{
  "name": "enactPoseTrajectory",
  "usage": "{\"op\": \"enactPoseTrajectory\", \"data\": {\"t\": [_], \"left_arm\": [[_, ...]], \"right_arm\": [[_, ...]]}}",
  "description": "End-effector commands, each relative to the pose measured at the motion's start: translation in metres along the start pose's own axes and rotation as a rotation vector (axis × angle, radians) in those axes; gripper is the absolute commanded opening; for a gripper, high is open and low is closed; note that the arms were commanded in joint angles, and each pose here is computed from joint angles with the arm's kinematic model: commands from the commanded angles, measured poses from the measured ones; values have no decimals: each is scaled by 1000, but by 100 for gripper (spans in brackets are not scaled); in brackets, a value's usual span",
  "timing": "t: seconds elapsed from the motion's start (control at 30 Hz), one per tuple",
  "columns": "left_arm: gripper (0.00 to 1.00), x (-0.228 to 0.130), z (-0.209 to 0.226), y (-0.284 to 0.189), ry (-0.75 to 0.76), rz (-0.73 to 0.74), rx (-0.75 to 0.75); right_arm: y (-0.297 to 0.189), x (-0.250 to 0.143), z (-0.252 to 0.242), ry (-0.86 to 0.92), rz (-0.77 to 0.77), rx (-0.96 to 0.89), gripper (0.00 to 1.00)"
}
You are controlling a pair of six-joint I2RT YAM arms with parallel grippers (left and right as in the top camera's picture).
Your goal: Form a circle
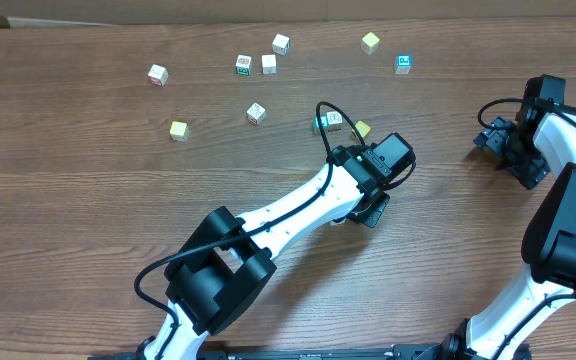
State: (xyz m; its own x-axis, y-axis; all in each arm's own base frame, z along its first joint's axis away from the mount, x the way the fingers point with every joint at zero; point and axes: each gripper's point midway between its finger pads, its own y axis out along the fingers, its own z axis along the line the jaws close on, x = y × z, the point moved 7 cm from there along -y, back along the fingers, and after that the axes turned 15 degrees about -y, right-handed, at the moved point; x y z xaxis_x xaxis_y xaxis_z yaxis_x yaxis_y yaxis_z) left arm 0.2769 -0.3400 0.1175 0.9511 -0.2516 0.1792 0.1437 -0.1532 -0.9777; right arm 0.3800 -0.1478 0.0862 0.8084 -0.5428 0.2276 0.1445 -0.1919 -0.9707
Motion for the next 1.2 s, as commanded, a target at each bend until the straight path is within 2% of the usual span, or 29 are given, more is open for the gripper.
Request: {"op": "enactPoseTrajectory", "data": {"t": [0.0,1.17], "left_arm": [[4,-6,-4,7,61,12,17],[4,-14,3,24,120,-6,65]], "right_arm": [[-9,2,0,6,-26,4,100],[-9,2,0,6,-26,4,100]]}}
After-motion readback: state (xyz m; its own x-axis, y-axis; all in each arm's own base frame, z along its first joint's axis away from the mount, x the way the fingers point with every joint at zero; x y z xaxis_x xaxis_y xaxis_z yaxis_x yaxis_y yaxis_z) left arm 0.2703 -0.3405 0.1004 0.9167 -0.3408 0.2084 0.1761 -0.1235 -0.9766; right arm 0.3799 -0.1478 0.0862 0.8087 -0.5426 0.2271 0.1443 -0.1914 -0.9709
